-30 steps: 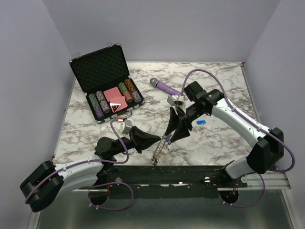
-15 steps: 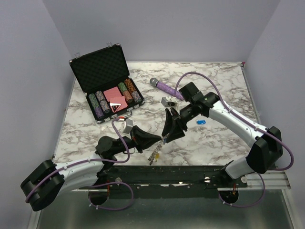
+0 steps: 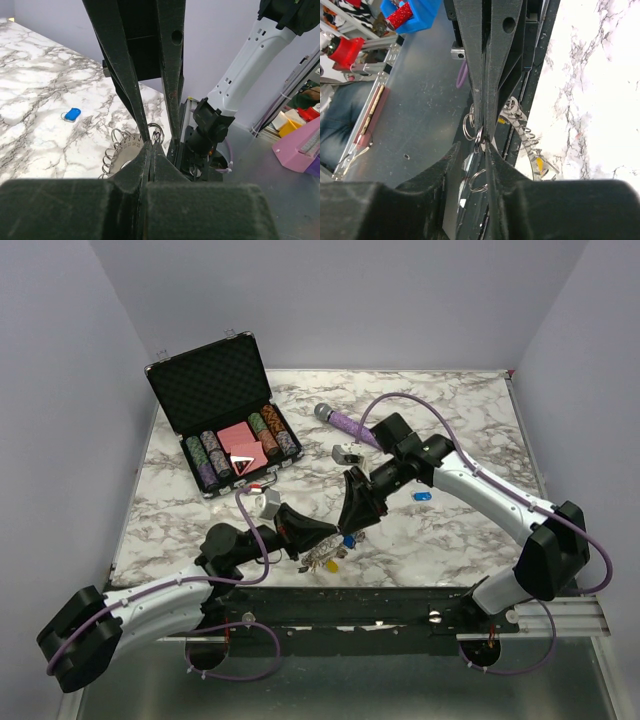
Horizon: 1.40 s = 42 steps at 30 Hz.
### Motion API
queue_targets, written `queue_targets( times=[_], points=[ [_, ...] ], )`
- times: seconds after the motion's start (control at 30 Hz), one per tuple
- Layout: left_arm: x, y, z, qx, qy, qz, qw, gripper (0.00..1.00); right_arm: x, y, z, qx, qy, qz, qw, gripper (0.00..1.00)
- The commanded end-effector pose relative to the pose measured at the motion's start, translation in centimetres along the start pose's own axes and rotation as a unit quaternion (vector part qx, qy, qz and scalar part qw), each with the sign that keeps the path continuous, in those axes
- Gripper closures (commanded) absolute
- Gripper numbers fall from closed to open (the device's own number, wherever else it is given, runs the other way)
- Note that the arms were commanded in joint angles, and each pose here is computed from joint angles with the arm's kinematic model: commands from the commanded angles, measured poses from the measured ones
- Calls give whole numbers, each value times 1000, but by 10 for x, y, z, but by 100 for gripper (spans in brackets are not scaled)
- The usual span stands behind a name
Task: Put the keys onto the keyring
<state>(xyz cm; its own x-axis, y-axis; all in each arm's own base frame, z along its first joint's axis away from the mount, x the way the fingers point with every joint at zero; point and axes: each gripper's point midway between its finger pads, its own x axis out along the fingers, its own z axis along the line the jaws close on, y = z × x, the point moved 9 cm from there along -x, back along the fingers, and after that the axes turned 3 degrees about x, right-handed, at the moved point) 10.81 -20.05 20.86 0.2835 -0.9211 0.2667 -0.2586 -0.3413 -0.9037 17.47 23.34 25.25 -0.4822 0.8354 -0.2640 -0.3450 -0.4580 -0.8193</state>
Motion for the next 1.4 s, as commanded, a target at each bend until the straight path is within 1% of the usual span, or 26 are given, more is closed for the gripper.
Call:
queue_targets(
  times=[0.0, 0.03, 0.1, 0.13, 0.23, 0.27, 0.3, 0.33, 0.37, 0.4, 0.47, 0.57, 0.7, 0.83, 0.93, 1.07, 1.23, 1.37],
  points=[
    [8, -23, -1, 32, -12, -42, 999, 100, 3, -4, -3, 8, 8, 4, 1000, 71],
    [8, -24, -1, 33, -11, -42, 999, 100, 3, -4, -4, 10, 8, 4, 1000, 75],
    [7, -23, 0, 34, -13, -38, 999, 100, 4, -4, -4, 12, 8, 4, 1000, 95],
    [7, -22, -1, 34, -11, -37, 999, 100, 4, -4, -4, 14, 7, 5, 1000, 100],
    [5, -20, -1, 38, -10, -36, 999, 100, 3, -6, -3, 14, 7, 5, 1000, 100],
    [4, -19, 0, 42, -10, -33, 999, 100, 2, -6, -2, 10, 8, 7, 1000, 97],
    [2, -17, 0, 44, -10, -29, 999, 100, 1, -7, -1, 6, 9, 10, 1000, 86],
    [1, -16, 0, 51, -11, -24, 998, 100, 0, -9, 1, 1, 10, 12, 1000, 71],
    [-1, -14, 0, 55, -10, -19, 998, 100, -1, -10, 2, -4, 11, 13, 1000, 62],
    [-3, -13, 0, 60, -10, -14, 998, 100, -2, -10, 5, -9, 8, 17, 1000, 57],
    [-7, -12, -1, 74, -6, -10, 997, 100, -4, -13, 9, -18, 8, 18, 1000, 54],
    [-12, -12, -3, 100, 0, -4, 995, 100, -4, -11, 14, -27, -6, 18, 999, 54],
    [-17, -13, -6, 155, 28, -2, 988, 100, -5, -9, 17, -47, -19, 23, 998, 53],
    [-18, -15, -13, 213, 72, -17, 974, 100, -10, -12, 28, -109, -41, 33, 993, 50],
    [-18, -17, -14, 264, 93, -26, 960, 100, -13, -12, 35, -153, -51, 39, 986, 47],
    [-15, -23, -16, 310, 118, -19, 943, 100, -13, -4, 34, -194, -53, 40, 979, 43],
    [-16, -26, -22, 328, 146, -23, 933, 100, -10, 4, 29, -219, -61, 43, 973, 42],
    [-17, -26, -25, 325, 163, -28, 931, 100, -8, 4, 24, -229, -65, 39, 970, 42]
  ],
)
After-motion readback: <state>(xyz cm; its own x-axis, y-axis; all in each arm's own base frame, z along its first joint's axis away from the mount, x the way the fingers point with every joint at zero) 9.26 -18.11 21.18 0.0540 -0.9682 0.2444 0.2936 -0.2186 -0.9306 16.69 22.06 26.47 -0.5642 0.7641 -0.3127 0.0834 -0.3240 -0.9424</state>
